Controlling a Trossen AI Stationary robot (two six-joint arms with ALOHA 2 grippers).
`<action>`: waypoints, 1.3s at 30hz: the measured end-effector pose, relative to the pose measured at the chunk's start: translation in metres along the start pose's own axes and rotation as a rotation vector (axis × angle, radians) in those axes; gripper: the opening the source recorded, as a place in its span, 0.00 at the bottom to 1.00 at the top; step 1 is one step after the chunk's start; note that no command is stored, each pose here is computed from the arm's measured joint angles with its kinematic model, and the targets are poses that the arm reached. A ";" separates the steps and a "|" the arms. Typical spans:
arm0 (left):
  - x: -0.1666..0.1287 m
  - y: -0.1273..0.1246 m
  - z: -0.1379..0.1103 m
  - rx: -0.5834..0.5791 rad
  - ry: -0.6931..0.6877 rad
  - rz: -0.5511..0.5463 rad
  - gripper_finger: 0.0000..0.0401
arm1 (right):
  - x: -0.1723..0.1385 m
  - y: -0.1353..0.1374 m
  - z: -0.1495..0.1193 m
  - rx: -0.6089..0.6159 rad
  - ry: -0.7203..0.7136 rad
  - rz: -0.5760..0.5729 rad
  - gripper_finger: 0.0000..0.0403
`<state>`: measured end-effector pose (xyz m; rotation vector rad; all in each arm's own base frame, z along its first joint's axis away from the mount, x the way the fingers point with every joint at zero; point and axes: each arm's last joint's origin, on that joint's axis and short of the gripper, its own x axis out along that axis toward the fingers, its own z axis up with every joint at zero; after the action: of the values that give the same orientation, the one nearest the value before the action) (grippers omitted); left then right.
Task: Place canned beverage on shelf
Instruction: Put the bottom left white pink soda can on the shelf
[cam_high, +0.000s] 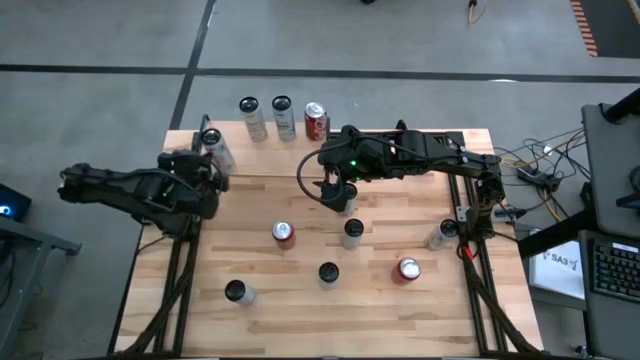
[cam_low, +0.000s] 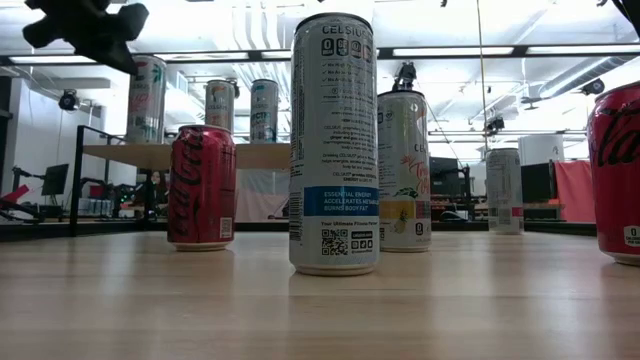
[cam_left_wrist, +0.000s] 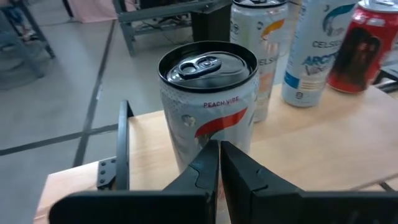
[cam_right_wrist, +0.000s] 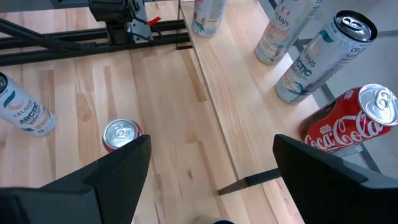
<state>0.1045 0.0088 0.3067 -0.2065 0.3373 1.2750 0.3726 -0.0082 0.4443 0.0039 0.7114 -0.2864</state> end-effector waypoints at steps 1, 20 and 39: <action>0.001 -0.001 0.000 0.005 -0.002 0.009 0.00 | 0.000 0.000 0.000 0.000 0.000 0.000 0.81; 0.009 -0.012 0.005 0.040 0.078 0.030 0.00 | 0.000 0.000 0.000 0.000 0.001 0.000 0.81; 0.005 -0.052 0.096 0.638 0.488 -0.258 0.00 | 0.000 0.000 0.000 -0.005 0.005 0.000 0.81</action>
<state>0.1683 0.0306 0.3926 -0.0081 1.0786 0.7981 0.3723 -0.0083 0.4439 0.0003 0.7173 -0.2848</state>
